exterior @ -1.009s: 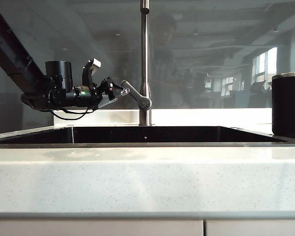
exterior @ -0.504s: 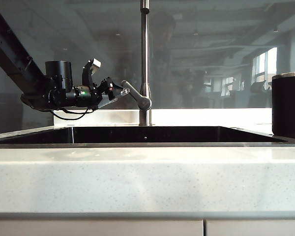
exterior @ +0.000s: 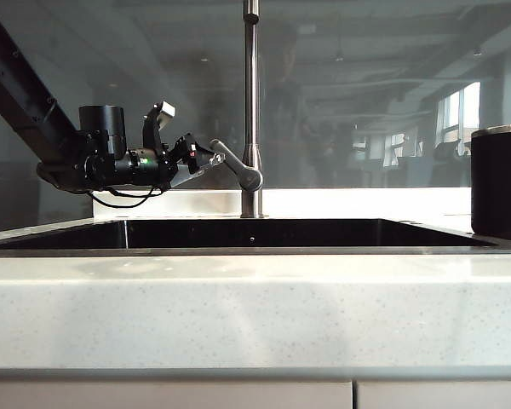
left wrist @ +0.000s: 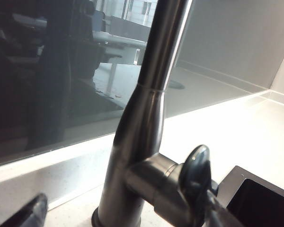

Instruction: Pick up the mug next to the sink, go to the faucet to get some water, pour the water into the sink, and finally put the mug back to its place.

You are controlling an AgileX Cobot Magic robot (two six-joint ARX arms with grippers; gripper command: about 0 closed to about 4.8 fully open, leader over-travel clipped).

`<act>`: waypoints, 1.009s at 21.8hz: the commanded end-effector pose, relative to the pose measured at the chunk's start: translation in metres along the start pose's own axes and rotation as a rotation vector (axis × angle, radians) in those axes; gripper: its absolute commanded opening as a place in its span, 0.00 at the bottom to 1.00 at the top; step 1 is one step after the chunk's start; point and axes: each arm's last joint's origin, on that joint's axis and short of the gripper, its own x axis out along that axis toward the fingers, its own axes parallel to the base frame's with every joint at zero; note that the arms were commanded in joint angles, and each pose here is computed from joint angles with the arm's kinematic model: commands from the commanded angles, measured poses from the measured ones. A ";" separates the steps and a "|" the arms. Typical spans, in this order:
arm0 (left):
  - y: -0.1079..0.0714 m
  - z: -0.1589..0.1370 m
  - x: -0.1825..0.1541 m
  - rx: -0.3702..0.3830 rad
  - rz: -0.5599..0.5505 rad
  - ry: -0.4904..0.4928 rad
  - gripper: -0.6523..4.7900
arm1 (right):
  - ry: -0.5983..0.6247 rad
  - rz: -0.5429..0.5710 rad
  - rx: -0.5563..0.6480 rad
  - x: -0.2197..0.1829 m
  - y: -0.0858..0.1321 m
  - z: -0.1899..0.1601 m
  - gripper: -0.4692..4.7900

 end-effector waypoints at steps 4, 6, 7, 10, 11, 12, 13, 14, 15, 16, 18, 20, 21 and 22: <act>0.000 0.004 0.000 0.006 -0.002 -0.008 0.89 | -0.038 -0.096 -0.001 -0.001 -0.007 -0.019 0.07; 0.000 0.004 0.000 0.005 -0.002 -0.008 0.89 | -0.021 -0.130 0.013 -0.002 -0.007 -0.026 0.07; 0.000 0.004 0.000 0.006 -0.003 -0.008 0.89 | -0.009 -0.151 0.020 -0.002 -0.007 -0.029 0.07; 0.000 0.004 0.000 0.006 -0.002 -0.008 0.89 | 0.028 -0.184 0.004 -0.002 -0.006 -0.036 0.07; 0.000 0.004 0.000 0.006 -0.002 -0.008 0.89 | 0.043 -0.181 -0.008 -0.001 -0.005 -0.038 0.07; 0.000 0.004 0.000 0.006 -0.002 -0.008 0.89 | 0.059 -0.170 -0.022 -0.001 -0.004 -0.039 0.07; 0.000 0.004 0.000 0.006 -0.002 -0.008 0.89 | 0.076 -0.156 -0.039 -0.001 -0.002 -0.041 0.07; 0.000 0.004 0.000 0.006 -0.003 -0.008 0.89 | 0.086 -0.147 -0.049 -0.001 -0.002 -0.042 0.07; 0.000 0.004 0.000 0.006 -0.003 -0.008 0.89 | 0.094 -0.140 -0.059 -0.001 -0.001 -0.043 0.07; 0.000 0.004 0.000 0.006 -0.003 -0.008 0.89 | 0.099 -0.136 -0.063 -0.002 -0.001 -0.045 0.07; 0.000 0.004 0.000 0.005 -0.002 -0.007 0.89 | 0.108 -0.138 -0.063 -0.002 -0.001 -0.048 0.07; 0.000 0.004 0.000 0.006 -0.003 -0.008 0.89 | 0.133 -0.141 -0.063 -0.002 -0.002 -0.051 0.07; 0.000 0.004 0.000 0.006 -0.002 -0.008 0.89 | 0.146 -0.144 -0.063 -0.003 -0.002 -0.052 0.07; 0.000 0.004 0.000 0.006 -0.002 -0.008 0.89 | 0.153 -0.146 -0.066 -0.003 -0.003 -0.053 0.07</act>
